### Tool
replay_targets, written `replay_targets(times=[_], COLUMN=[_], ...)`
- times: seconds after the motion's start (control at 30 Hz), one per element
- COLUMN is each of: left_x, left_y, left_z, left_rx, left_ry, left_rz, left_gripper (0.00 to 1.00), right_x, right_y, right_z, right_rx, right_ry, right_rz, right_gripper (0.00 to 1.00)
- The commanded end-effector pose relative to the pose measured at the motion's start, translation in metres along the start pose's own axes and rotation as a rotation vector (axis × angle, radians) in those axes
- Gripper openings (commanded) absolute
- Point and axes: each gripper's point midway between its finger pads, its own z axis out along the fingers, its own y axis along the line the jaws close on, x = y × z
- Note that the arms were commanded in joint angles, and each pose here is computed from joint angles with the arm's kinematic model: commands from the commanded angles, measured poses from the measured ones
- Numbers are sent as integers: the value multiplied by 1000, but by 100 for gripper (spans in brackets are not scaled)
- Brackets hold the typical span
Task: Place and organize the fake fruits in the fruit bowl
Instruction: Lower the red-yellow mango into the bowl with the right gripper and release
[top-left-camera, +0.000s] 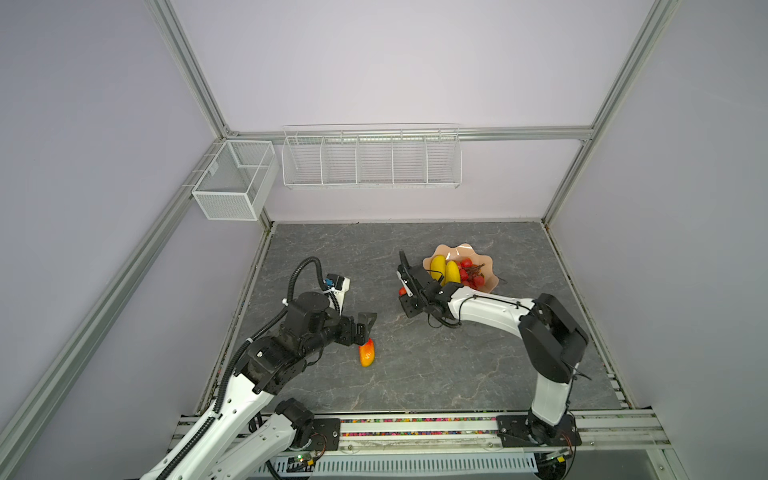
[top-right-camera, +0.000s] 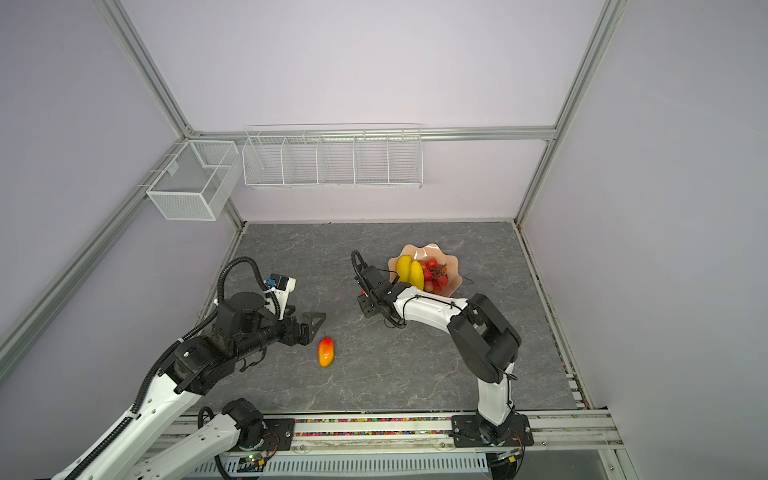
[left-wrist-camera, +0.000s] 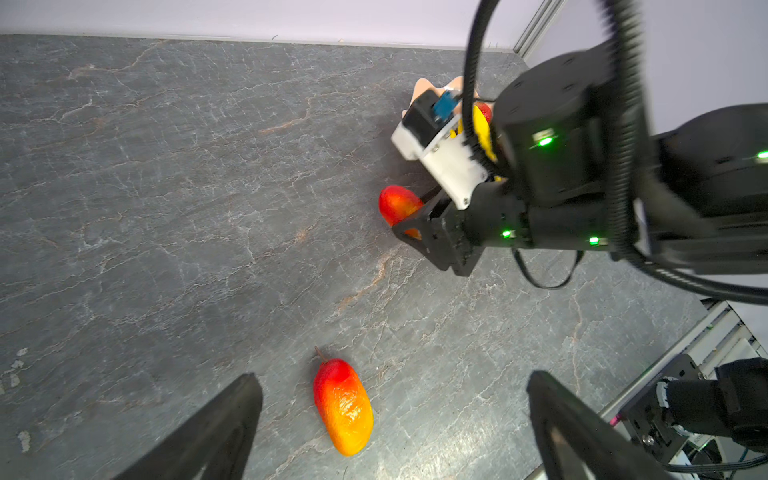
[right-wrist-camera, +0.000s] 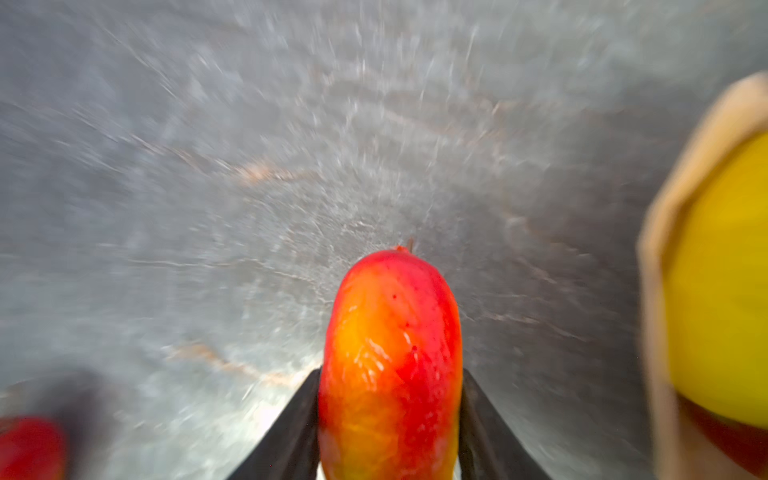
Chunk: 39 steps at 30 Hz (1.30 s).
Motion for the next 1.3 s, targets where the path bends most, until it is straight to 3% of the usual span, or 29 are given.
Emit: replay_targets(times=[0.0,0.3,0.47,0.57,0.77,1.27], left_x=[4,2,-6,-5,0,1], left_y=[5,-13,-34,-34,-33,-32], left_z=[1,25,41,50,56,60], left_rx=[-17,79,201,203,198,192], left_ry=[12,42,20,29,46,58], left_rz=[2,-38,-88,-109,-107,-106], left_gripper=[99,99,99,99,99,99], right_x=[-14,5,17,21,31,39], right_y=[-10,-94,-125,-138,-160,-177], right_z=[-39,-82,-86,-86,-86,-51], right_rx=[6,162,221,234,211,105], right_ry=[-62,-70,-58,-53,-19,-1], right_rz=[1,133,130,99,3,62], right_gripper=[50,50,50,51,51,53])
